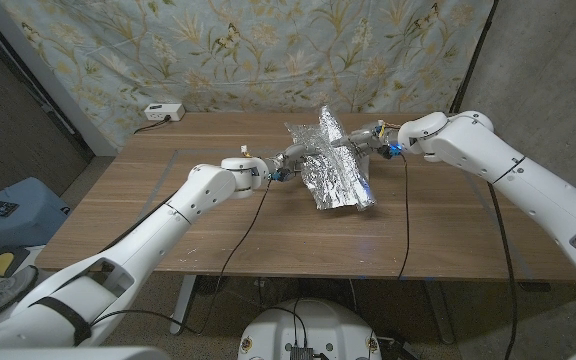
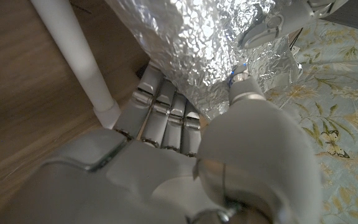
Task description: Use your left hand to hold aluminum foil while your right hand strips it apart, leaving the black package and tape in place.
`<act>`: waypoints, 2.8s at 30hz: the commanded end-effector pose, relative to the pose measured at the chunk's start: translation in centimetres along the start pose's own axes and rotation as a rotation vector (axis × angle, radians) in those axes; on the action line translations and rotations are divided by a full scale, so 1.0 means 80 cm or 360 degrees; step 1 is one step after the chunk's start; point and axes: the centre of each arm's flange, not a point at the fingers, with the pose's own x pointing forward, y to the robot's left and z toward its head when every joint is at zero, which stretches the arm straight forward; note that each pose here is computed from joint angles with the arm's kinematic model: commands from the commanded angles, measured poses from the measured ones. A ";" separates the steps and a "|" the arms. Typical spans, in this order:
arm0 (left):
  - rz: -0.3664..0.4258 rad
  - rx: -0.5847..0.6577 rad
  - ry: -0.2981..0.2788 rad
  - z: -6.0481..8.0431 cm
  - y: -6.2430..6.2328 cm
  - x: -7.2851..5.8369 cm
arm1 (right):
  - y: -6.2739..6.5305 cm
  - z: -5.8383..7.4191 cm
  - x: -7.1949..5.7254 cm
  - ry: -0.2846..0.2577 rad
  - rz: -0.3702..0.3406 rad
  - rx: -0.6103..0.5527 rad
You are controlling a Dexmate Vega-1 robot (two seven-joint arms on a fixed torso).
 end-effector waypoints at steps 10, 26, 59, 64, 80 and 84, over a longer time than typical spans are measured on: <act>-0.0075 -0.0001 0.0001 0.002 0.007 -0.010 | 0.004 -0.025 0.016 0.0042 0.0187 0.0283; -0.0141 -0.0018 0.0013 0.003 0.007 -0.010 | -0.010 -0.028 0.018 0.0043 0.0163 0.0359; -0.0171 -0.0070 0.0053 0.001 0.043 -0.006 | -0.028 -0.056 0.048 0.0044 0.0379 0.0821; -0.0190 -0.0078 0.0056 0.001 0.045 -0.003 | -0.028 -0.059 0.051 0.0034 0.0412 0.0875; -0.0197 -0.0075 0.0049 0.005 0.053 0.001 | -0.020 -0.070 0.057 -0.0009 0.0503 0.1057; -0.0191 -0.0063 0.0059 0.005 0.055 0.000 | -0.019 -0.071 0.056 -0.0025 0.0518 0.1078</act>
